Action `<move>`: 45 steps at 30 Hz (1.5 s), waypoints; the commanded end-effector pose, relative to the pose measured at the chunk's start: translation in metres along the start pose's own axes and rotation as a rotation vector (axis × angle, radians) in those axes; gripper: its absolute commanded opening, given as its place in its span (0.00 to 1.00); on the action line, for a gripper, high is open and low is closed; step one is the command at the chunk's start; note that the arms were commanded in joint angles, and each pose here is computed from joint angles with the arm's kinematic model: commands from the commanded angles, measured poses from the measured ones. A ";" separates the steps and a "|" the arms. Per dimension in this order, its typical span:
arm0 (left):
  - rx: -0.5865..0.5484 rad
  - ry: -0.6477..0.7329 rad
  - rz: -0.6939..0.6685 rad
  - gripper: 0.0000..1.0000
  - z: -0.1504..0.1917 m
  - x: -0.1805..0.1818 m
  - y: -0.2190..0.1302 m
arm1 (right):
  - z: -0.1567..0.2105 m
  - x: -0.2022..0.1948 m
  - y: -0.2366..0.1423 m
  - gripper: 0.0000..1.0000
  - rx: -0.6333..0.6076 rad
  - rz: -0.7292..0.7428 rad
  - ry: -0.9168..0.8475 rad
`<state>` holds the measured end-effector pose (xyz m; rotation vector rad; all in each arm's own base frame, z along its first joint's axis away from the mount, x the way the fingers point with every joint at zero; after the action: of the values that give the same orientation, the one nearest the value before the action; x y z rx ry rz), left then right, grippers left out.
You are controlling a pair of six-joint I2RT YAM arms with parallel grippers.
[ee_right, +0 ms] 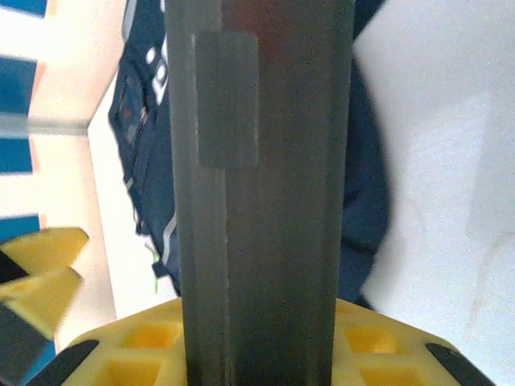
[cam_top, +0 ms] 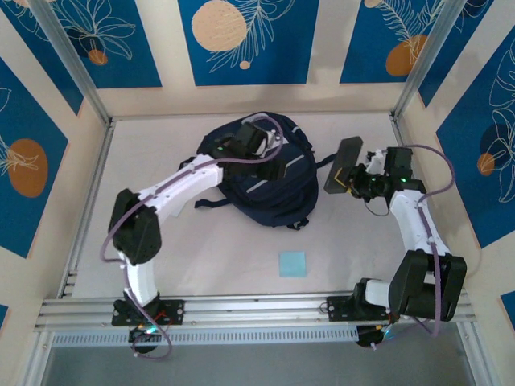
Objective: Pack the student bag
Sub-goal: Open the student bag at the top-center of the table.
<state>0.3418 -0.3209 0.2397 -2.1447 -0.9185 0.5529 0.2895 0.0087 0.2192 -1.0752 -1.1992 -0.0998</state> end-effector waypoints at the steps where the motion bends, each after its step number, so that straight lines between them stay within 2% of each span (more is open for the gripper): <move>1: 0.110 0.234 -0.044 0.81 0.010 -0.007 0.015 | -0.003 0.000 -0.021 0.05 -0.030 -0.036 0.021; 12: 0.294 0.323 -0.017 0.83 0.037 -0.009 0.084 | -0.005 -0.003 -0.032 0.05 -0.050 -0.069 0.044; 14: 0.326 0.336 -0.035 0.78 0.040 -0.006 0.093 | -0.004 -0.003 -0.033 0.05 -0.050 -0.070 0.045; 15: 0.334 0.342 -0.045 0.68 0.040 -0.005 0.096 | -0.004 -0.003 -0.034 0.05 -0.052 -0.068 0.046; 16: 0.334 0.347 -0.052 0.51 0.039 -0.005 0.097 | -0.004 -0.003 -0.035 0.05 -0.053 -0.069 0.045; 17: 0.326 0.349 -0.060 0.25 0.037 -0.004 0.096 | -0.004 -0.002 -0.036 0.05 -0.058 -0.068 0.044; 18: 0.312 0.345 -0.064 0.05 0.033 -0.004 0.092 | -0.004 -0.001 -0.038 0.05 -0.061 -0.068 0.043; 19: 0.294 0.338 -0.063 0.00 0.028 -0.004 0.088 | -0.005 -0.001 -0.039 0.05 -0.066 -0.068 0.042; 25: 0.086 0.229 0.070 0.00 -0.027 -0.013 0.030 | -0.006 0.001 -0.043 0.05 -0.076 -0.085 0.064; 32: -0.124 0.081 0.267 0.00 -0.078 0.005 -0.030 | 0.012 0.003 -0.017 0.07 0.024 -0.142 0.106; 37: -0.201 0.055 0.350 0.00 -0.091 0.020 -0.043 | 0.035 0.012 0.018 0.07 0.105 -0.152 0.088; 45: -0.262 0.081 0.489 0.00 -0.104 0.018 -0.054 | 0.064 0.058 0.082 0.07 0.183 -0.178 -0.047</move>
<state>0.3986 -0.3177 0.2800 -2.3585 -0.5767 0.7103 0.2933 0.1068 0.1923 -0.8215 -1.2061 -0.0404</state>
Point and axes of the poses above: each hand's point on the last joint's axis, 136 mm out from that joint toward the fingers, its own y axis out along the fingers, its own x axis along the line the jaws close on, z = x × y, the point moved 7 cm from there along -y, back along the fingers, and after that the axes turned 15 degrees about y, right-handed, at the moved point
